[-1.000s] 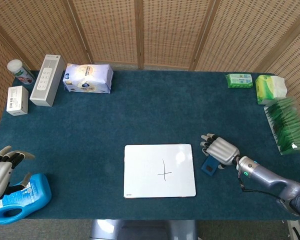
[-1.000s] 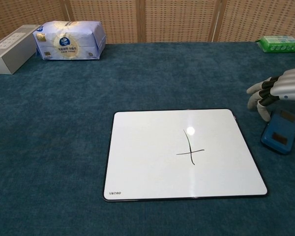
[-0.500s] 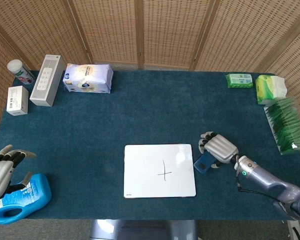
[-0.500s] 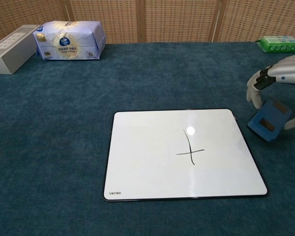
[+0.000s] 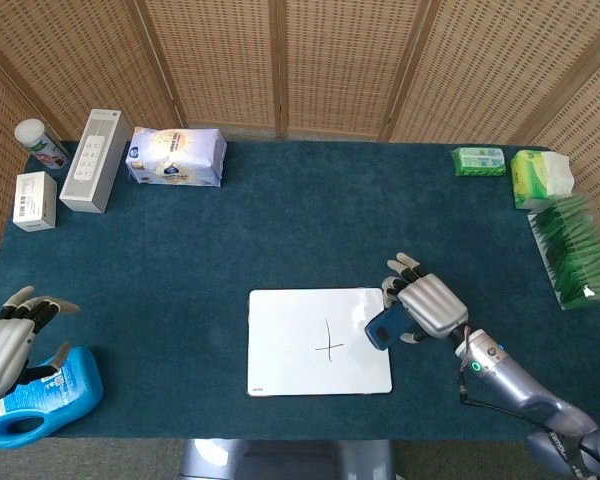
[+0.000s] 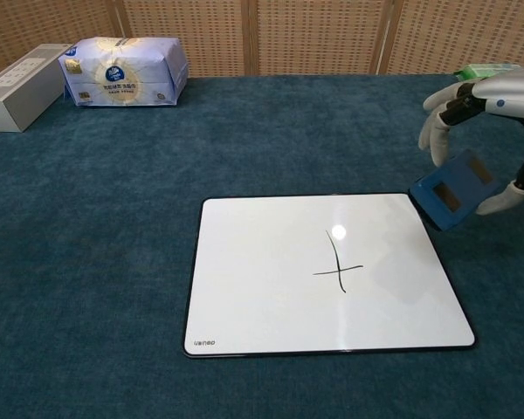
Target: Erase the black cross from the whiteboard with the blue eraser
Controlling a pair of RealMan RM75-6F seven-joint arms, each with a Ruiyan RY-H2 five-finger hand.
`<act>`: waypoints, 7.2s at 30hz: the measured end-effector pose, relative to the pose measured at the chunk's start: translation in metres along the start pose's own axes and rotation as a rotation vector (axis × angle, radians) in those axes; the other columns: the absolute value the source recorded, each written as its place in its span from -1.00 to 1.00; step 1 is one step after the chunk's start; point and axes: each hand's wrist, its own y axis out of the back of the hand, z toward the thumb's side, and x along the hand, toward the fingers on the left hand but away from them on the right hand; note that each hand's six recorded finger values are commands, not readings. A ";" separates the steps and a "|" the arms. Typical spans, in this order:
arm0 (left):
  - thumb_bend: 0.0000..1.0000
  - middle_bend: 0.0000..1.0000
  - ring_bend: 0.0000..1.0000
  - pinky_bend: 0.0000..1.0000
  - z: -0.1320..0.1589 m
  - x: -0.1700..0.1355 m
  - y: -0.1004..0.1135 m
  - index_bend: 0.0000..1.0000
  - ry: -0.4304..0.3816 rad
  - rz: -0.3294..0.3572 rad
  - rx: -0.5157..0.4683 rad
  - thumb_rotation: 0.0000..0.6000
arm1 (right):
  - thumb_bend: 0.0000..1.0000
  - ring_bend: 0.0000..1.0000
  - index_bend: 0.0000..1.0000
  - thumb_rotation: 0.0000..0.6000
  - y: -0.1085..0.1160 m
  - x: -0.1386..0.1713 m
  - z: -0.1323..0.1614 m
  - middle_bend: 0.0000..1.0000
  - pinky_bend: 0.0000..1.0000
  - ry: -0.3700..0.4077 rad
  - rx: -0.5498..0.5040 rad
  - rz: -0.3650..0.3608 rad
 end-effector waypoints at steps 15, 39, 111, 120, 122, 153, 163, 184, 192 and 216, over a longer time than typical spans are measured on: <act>-0.02 -0.39 -0.54 -0.82 -0.003 0.000 -0.004 -0.43 -0.001 -0.010 -0.011 1.00 | -0.90 -1.00 0.58 1.00 -0.014 0.003 0.028 -0.99 -1.00 0.009 -0.029 0.010; -0.02 -0.39 -0.54 -0.83 -0.012 -0.003 -0.007 -0.43 0.004 -0.016 -0.028 1.00 | -0.90 -1.00 0.71 1.00 -0.056 -0.021 0.066 -1.00 -1.00 0.056 -0.065 0.096; -0.02 -0.40 -0.54 -0.83 -0.022 -0.008 -0.006 -0.43 0.017 -0.008 -0.037 1.00 | -0.90 -1.00 0.69 1.00 -0.069 -0.084 0.092 -1.00 -1.00 0.089 -0.014 0.148; -0.02 -0.40 -0.54 -0.83 -0.027 -0.011 -0.003 -0.43 0.029 -0.001 -0.037 1.00 | -0.90 -1.00 0.69 1.00 -0.078 -0.094 0.094 -1.00 -1.00 0.097 -0.013 0.175; -0.02 -0.40 -0.54 -0.83 -0.025 -0.009 -0.004 -0.43 0.021 -0.005 -0.037 1.00 | -0.90 -1.00 0.69 1.00 -0.078 -0.090 0.093 -1.00 -1.00 0.093 -0.012 0.173; -0.02 -0.40 -0.54 -0.83 -0.019 -0.004 -0.007 -0.45 -0.008 -0.005 -0.036 1.00 | -0.92 -1.00 0.69 1.00 -0.055 -0.042 0.067 -1.00 -1.00 0.066 0.056 0.200; -0.02 -0.40 -0.54 -0.83 -0.016 -0.003 -0.009 -0.45 -0.012 -0.011 -0.033 1.00 | -0.92 -1.00 0.68 1.00 -0.057 -0.030 0.051 -1.00 -1.00 0.058 0.092 0.261; -0.02 -0.40 -0.54 -0.84 -0.014 -0.004 -0.005 -0.45 -0.013 -0.008 -0.027 1.00 | -0.93 -1.00 -0.15 1.00 -0.061 -0.053 0.067 -1.00 -1.00 0.096 0.068 0.258; -0.02 -0.40 -0.54 -0.85 -0.015 -0.004 -0.007 -0.45 -0.015 -0.014 -0.030 1.00 | -0.93 -1.00 -0.30 1.00 -0.060 -0.051 0.063 -1.00 -1.00 0.079 0.076 0.264; -0.02 -0.40 -0.54 -0.85 -0.016 -0.006 -0.007 -0.45 -0.017 -0.006 -0.034 1.00 | -0.93 -1.00 0.08 1.00 -0.057 -0.043 0.062 -0.98 -1.00 0.077 0.067 0.265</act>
